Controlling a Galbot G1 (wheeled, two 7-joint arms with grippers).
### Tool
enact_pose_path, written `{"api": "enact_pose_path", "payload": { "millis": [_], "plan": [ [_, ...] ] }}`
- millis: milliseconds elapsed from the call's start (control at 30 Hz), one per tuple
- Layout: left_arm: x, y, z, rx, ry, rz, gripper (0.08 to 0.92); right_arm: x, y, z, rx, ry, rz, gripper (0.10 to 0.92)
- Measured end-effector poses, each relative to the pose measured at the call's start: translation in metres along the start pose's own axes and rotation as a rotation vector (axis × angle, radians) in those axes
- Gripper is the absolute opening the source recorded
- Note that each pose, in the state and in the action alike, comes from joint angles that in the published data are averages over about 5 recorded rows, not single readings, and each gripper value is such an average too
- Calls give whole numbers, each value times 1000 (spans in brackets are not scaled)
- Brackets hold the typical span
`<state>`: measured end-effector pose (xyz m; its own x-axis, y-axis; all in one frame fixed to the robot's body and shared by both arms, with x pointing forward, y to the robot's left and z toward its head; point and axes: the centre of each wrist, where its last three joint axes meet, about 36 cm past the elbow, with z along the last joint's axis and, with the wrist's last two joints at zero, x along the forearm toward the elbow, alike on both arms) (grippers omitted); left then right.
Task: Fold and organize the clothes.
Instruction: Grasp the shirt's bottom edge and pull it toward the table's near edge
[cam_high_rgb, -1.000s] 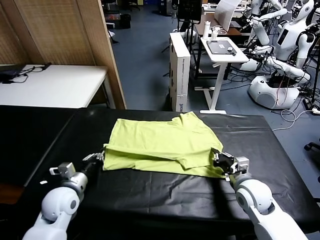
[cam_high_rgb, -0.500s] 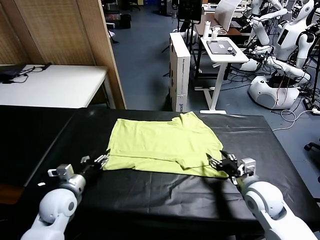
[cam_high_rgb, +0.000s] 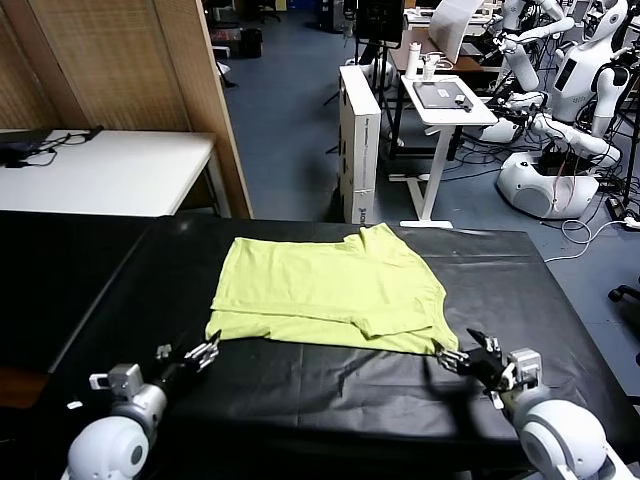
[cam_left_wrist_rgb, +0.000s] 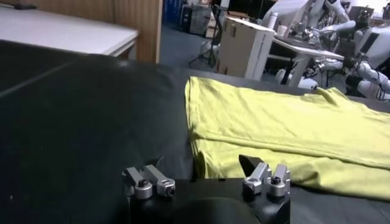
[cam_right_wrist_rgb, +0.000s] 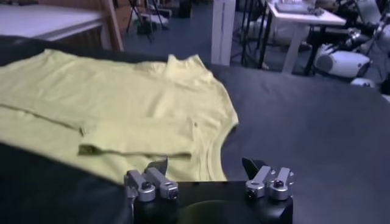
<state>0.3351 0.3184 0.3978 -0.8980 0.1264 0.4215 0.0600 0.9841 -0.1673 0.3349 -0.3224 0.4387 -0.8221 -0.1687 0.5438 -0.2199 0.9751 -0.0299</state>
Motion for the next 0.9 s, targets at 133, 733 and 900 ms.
{"api": "enact_pose_path", "payload": {
  "millis": [133, 733, 900],
  "plan": [
    [-3, -2, 3, 5, 8, 4, 877, -2, 1, 4, -4, 10, -6, 682],
    [-5, -1, 7, 11, 28, 3, 170, 20, 5, -10, -34, 149, -30, 141],
    [10, 4, 2, -25, 36, -12, 148, 38, 11, -17, -3, 178, -31, 141]
  ]
}}
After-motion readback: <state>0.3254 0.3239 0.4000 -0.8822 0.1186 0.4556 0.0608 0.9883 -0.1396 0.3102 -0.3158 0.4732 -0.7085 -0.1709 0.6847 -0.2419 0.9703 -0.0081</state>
